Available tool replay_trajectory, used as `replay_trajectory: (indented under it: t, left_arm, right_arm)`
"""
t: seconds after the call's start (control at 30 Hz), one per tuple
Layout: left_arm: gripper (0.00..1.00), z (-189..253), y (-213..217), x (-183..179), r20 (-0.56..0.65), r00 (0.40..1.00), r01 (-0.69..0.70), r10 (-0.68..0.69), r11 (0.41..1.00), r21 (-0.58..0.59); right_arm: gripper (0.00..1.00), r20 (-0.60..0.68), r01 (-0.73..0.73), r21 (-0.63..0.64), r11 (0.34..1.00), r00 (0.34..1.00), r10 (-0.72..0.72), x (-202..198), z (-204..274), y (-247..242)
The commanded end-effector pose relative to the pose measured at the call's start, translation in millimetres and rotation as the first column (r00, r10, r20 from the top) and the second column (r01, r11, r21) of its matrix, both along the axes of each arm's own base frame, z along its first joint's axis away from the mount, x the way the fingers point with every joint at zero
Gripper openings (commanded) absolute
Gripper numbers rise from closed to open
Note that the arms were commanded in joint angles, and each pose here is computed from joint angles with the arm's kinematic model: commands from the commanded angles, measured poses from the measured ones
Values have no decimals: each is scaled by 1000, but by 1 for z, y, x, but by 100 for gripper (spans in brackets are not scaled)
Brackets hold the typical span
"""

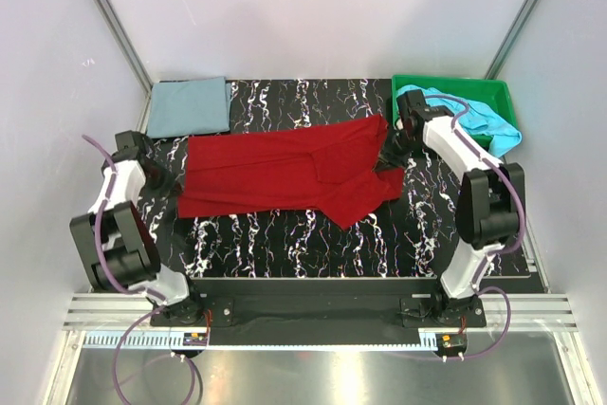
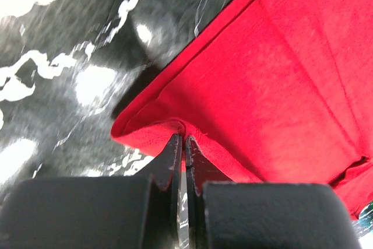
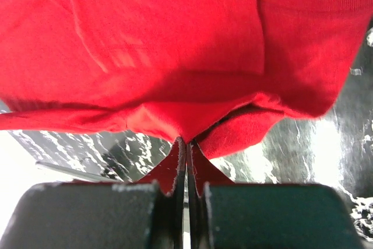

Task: Fold and stack the t-shirts
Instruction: Fold the tshirt

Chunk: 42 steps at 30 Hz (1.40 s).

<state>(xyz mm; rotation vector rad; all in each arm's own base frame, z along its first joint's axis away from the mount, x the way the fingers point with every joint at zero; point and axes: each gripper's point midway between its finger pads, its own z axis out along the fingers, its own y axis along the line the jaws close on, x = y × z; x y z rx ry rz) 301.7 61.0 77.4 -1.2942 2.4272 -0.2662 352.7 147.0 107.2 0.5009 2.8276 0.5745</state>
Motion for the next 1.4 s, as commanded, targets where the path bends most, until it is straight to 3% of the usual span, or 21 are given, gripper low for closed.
replay_trajectory:
  t: [0.0, 0.3, 0.83, 1.37]
  left_arm:
    - [0, 9, 6, 26, 53, 998, 41, -42, 999, 9]
    - [0, 1, 7, 48, 43, 996, 73, -72, 997, -29]
    - [0, 1, 11, 72, 60, 996, 72, -68, 996, -59]
    - [0, -9, 20, 92, 40, 999, 35, -33, 997, -69]
  right_arm:
    - [0, 56, -17, 67, 998, 998, 13, 26, 22, 3]
    - [0, 73, 12, 160, 987, 997, -24, 56, 38, -10]
    - [0, 30, 18, 274, 961, 999, -27, 86, 23, -18]
    - [2, 19, 45, 317, 947, 998, -54, 114, 15, -22]
